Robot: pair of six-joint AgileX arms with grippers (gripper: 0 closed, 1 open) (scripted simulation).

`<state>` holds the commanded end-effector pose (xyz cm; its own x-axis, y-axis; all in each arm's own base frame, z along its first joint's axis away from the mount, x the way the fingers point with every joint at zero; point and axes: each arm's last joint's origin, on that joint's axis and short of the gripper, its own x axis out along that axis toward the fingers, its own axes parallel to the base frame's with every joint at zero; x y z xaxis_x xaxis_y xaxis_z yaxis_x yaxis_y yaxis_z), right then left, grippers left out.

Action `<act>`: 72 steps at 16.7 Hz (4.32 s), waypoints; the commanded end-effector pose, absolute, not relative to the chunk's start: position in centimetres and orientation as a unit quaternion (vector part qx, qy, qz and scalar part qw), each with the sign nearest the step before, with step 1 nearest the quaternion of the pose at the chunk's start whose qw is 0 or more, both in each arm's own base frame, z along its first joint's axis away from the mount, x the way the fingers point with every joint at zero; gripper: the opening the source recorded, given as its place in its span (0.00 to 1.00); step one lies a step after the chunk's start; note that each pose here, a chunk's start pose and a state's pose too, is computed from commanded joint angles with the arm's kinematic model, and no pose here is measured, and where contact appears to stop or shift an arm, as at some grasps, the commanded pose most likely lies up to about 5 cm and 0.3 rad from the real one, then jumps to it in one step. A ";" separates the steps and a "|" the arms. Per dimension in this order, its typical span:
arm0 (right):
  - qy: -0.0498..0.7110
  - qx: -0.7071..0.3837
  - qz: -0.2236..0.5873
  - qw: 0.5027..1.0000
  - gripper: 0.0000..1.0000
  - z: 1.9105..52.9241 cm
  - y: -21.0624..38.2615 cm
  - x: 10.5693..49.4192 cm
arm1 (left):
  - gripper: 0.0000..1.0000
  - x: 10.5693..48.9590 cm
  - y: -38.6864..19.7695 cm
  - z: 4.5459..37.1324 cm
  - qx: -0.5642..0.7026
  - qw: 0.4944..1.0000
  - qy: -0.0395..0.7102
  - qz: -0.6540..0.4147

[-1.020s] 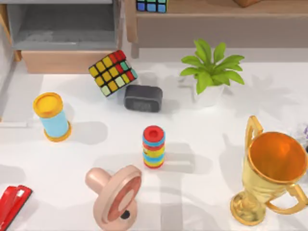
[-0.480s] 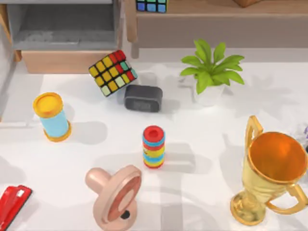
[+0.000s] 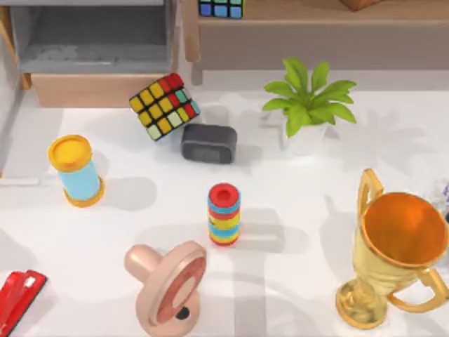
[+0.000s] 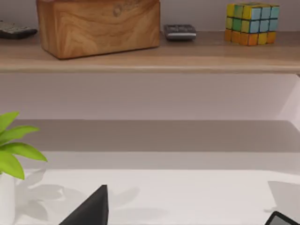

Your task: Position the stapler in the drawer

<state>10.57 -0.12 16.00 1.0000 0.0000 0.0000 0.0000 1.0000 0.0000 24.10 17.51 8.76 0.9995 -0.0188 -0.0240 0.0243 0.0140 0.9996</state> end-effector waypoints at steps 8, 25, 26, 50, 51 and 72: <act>0.000 0.000 0.000 1.000 1.00 16.0 -0.1 10.6 | 1.00 22.7 17.5 8.7 0.701 0.713 0.002 -0.017; 0.000 0.000 0.000 1.000 1.00 16.0 -0.1 10.6 | 1.00 24.7 13.1 11.1 0.276 0.899 0.329 -0.089; 0.000 0.000 0.000 1.000 1.00 16.0 -0.1 10.6 | 1.00 24.8 12.2 11.5 0.247 0.895 0.358 -0.097; 0.000 0.000 0.000 1.000 1.00 16.0 -0.1 10.6 | 1.00 21.1 -0.9 17.9 0.136 0.694 0.694 -0.135; 0.000 0.000 0.000 1.000 1.00 16.0 -0.1 10.6 | 1.00 21.2 -0.9 17.3 0.137 0.694 0.694 -0.135; 0.000 0.000 0.000 1.000 1.00 16.0 -0.1 10.6 | 0.32 21.0 -0.9 11.8 0.137 0.694 0.694 -0.135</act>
<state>10.57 -0.12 16.00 1.0000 0.0000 0.0000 0.0000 1.0000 0.0000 21.00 -0.95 11.76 0.0007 0.0028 -1.0000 0.3764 0.9265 0.0029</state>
